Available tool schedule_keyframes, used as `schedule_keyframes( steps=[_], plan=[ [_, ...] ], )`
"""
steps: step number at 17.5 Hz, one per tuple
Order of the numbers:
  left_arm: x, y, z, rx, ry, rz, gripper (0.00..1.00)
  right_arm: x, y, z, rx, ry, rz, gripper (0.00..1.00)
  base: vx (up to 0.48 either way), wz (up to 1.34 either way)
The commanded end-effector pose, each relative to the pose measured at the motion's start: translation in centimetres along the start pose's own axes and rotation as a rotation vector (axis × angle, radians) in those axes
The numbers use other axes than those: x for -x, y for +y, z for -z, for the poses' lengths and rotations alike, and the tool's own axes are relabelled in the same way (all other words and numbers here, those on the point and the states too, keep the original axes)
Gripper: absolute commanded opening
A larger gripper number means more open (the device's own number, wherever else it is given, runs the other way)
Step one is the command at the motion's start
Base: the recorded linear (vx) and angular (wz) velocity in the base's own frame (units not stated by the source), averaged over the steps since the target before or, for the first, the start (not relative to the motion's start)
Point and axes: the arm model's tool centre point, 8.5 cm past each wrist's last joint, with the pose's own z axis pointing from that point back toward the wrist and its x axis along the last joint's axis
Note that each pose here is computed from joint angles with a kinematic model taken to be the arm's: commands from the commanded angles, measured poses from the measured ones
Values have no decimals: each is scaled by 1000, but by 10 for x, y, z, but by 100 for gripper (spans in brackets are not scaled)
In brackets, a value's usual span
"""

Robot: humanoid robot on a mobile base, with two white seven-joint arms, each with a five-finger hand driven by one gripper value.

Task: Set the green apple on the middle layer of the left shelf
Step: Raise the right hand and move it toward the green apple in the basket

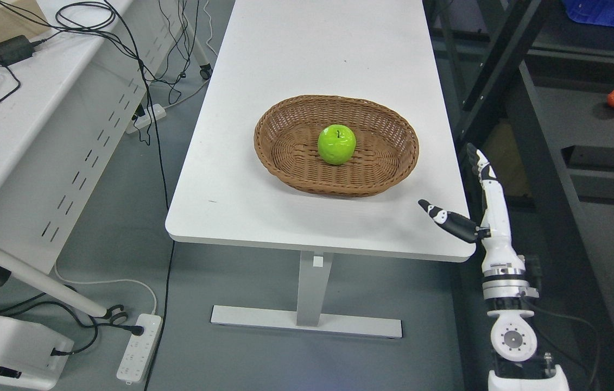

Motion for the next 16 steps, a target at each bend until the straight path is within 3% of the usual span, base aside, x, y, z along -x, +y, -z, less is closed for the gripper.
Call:
schedule_keyframes(
  steps=[1,8,12,14,16],
  plan=[
    [-14,11,-2,-16,-21,5,100,-8,-82,26,77,-90,-265,100,92,103],
    [-14,11,-2,-16,-21,5,100,-15,-69,31,60,-107,-230,100,89,107],
    [-14,11,-2,-16,-21,5,100,-30,-51,28,36,-236,-197,100,60,75],
    [-14,11,-2,-16,-21,5,100,-37,-34,29,6,-262,-176,100,44,55],
    [-14,11,-2,-16,-21,5,100,-41,-1,30,-106,-226,-206,100,32,40]
  ],
)
